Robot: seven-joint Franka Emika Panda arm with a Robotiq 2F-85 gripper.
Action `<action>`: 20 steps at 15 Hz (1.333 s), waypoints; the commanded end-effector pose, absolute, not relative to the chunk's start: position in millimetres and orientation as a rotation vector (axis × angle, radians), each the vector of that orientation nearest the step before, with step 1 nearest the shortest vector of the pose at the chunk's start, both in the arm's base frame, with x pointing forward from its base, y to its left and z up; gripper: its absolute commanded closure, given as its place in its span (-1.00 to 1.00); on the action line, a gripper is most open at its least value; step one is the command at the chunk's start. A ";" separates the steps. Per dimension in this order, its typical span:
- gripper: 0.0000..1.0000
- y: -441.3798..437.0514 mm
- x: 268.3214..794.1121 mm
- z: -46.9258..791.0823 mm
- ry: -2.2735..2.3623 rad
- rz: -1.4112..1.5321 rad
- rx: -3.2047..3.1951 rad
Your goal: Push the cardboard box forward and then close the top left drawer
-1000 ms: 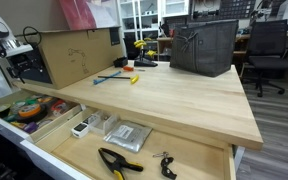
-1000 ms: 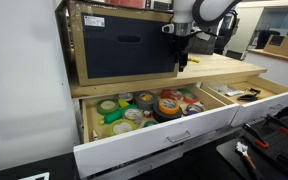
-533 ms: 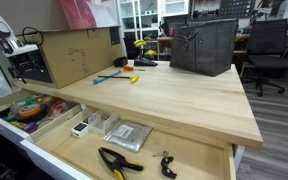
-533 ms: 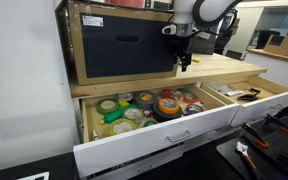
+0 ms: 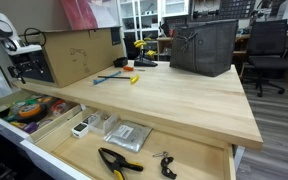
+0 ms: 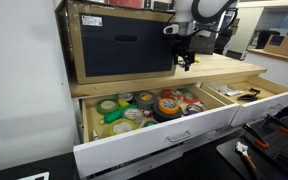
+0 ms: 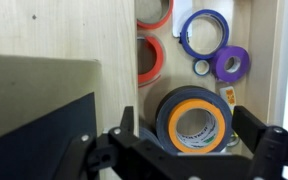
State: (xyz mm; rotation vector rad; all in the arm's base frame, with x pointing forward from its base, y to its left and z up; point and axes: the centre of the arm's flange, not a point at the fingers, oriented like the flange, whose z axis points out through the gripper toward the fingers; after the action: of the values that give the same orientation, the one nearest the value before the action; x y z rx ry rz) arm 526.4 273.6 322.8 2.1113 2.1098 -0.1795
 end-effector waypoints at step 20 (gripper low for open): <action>-1.00 273.3 526.4 327.2 2.106 -0.217 2.149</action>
State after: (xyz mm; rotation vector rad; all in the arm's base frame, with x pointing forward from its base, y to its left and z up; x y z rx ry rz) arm 526.4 273.3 327.2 2.1490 2.1064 -0.2172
